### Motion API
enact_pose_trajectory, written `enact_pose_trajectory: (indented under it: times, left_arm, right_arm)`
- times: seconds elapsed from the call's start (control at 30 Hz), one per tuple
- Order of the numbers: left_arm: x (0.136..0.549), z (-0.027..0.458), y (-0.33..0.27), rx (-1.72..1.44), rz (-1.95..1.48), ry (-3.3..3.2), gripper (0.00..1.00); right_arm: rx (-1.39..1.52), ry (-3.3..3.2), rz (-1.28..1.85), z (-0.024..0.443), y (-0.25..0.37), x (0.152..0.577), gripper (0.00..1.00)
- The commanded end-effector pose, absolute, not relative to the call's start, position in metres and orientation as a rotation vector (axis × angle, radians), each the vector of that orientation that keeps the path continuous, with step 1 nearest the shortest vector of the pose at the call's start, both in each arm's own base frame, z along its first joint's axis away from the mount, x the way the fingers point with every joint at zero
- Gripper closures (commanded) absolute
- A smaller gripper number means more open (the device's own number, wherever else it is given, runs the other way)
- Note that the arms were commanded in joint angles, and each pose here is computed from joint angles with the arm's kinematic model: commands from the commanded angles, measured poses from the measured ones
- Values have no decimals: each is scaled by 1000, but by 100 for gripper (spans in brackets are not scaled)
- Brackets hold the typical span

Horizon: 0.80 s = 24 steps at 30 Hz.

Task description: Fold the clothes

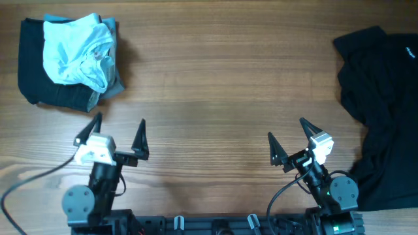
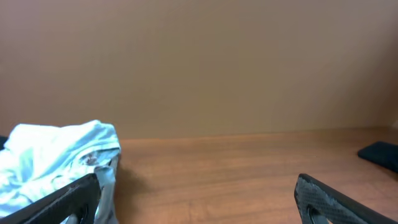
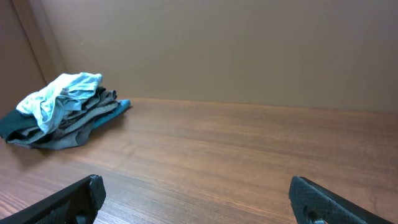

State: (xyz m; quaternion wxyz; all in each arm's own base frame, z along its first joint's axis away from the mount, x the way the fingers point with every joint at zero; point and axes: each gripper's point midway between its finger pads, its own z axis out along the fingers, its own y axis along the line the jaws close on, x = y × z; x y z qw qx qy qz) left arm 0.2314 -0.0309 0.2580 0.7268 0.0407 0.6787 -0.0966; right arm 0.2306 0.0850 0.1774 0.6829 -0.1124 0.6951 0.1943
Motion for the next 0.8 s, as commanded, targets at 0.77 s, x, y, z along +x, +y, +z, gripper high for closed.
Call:
enact_pose_trajectory:
  times: [0.77]
  left_arm:
    - [244, 161, -28, 24, -251, 1633, 0]
  right_arm:
    - [-251, 1549, 456, 180, 87, 229, 0]
